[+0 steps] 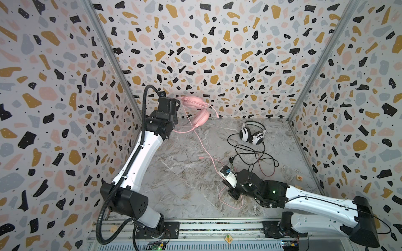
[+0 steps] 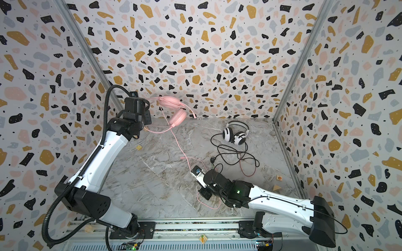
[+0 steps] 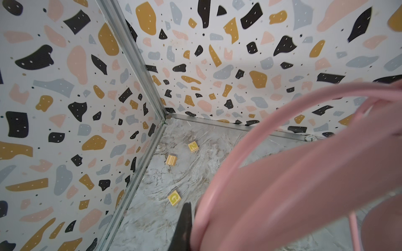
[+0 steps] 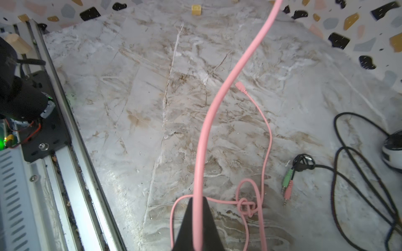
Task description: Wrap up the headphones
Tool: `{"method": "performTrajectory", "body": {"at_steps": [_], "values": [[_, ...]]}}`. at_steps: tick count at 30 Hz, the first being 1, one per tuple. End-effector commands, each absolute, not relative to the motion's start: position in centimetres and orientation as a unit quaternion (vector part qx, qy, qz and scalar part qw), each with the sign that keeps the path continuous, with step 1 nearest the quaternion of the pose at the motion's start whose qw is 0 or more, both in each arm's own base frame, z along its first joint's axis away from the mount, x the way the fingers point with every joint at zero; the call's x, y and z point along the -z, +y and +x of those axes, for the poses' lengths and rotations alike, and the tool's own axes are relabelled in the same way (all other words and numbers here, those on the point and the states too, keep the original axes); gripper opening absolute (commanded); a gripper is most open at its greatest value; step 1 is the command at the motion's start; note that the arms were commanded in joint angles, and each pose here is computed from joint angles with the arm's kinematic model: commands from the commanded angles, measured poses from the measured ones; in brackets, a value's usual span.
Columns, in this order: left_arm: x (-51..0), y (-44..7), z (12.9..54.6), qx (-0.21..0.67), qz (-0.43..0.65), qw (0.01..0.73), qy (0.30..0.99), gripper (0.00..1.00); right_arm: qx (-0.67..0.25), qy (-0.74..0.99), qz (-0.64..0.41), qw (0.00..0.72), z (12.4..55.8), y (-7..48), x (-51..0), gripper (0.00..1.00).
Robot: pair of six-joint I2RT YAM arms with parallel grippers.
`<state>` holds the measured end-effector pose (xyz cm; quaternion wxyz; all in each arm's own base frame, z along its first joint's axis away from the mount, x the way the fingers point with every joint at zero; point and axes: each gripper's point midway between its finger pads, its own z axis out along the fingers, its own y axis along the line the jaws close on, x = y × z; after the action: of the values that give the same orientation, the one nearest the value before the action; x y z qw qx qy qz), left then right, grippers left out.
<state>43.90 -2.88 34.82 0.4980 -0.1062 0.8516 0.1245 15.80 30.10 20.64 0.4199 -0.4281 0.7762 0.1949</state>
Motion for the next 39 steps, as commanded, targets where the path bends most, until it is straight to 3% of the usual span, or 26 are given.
{"method": "performTrajectory", "body": {"at_steps": [1, 9, 16, 25, 32, 39], "values": [[-36.2, -2.2, 44.3, -0.122, -0.147, 0.544, 0.817, 0.0, -0.172, 0.769, -0.403, 0.465, 16.4, 28.7, -25.7, 0.02], [-31.6, -8.7, 41.0, -0.143, -0.006, 0.501, 0.854, 0.0, -0.123, 0.733, -0.377, 0.553, 19.7, 27.9, -34.2, 0.02], [-29.0, -14.2, 35.7, -0.125, 0.16, 0.448, 0.87, 0.0, -0.063, 0.734, -0.346, 0.581, 24.8, 26.0, -37.6, 0.02], [-28.5, -15.2, 31.0, -0.062, 0.24, 0.42, 0.873, 0.0, -0.013, 0.739, -0.331, 0.587, 29.9, 23.7, -38.3, 0.02], [-27.6, -18.3, 29.2, 0.005, 0.298, 0.395, 0.869, 0.0, -0.106, 0.703, -0.369, 0.599, 30.9, 28.2, -40.0, 0.02], [-30.1, -19.7, 28.5, 0.057, 0.297, 0.421, 0.855, 0.0, -0.106, 0.726, -0.37, 0.57, 33.9, 28.9, -36.7, 0.02]]}}
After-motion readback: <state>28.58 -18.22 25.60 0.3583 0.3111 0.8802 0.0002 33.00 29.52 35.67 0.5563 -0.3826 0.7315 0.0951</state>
